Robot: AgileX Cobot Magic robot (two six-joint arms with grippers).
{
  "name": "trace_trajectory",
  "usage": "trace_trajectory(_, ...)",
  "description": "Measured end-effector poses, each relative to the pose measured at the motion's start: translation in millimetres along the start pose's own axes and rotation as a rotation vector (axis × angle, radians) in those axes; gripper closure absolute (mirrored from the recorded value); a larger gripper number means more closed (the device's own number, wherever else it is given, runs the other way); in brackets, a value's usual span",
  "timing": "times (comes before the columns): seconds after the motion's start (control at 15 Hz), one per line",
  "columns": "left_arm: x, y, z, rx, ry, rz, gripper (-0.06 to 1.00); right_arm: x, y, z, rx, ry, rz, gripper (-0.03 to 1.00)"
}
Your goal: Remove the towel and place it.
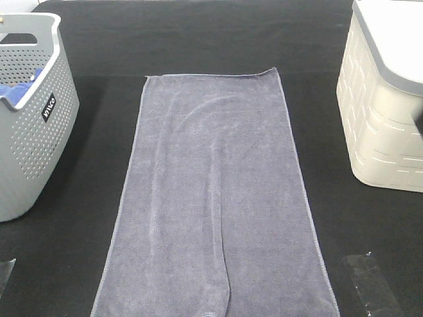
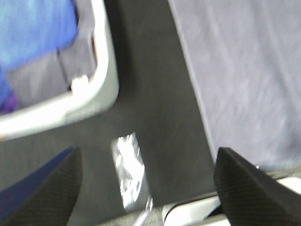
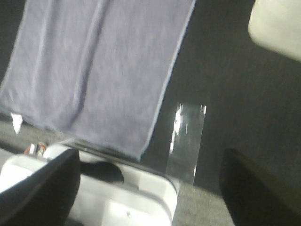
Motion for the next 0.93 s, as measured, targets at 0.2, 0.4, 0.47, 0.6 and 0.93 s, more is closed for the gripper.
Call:
trace_trajectory(0.2, 14.2, -43.1, -5.2, -0.019, -0.006, -0.001, 0.21, 4.6, -37.9, 7.1, 0.002, 0.0, 0.0, 0.21)
trace_trajectory(0.4, 32.1, -96.6, -4.5, -0.069, -0.017, -0.003, 0.21, 11.3, -86.8, 12.8, -0.067, -0.01, -0.014, 0.21)
trace_trajectory(0.47, 37.2, -112.7, -5.2, -0.104, -0.029, -0.003, 0.21, 13.3, -99.6, 12.5, -0.112, -0.018, -0.025, 0.21)
trace_trajectory(0.6, 45.0, -135.5, -8.2, -0.193, -0.051, 0.036, 0.21, 16.1, -117.9, 12.9, -0.19, -0.032, -0.059, 0.21)
trace_trajectory(0.93, 55.9, -166.2, -20.8, -0.419, -0.087, 0.149, 0.21, 20.8, -135.0, 2.3, -0.408, -0.084, -0.175, 0.21)
Point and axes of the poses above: a point on each arm's last joint axis where the gripper is mounted, z pointing out along that axis toward the gripper, x along the wrist's bending axis when the last joint is at zero, y = z × x, the point moved 6 cm from there along z, pointing out along that axis toward the gripper, and after that the axes turned 9 degrees about -z, right-handed, at the moved point
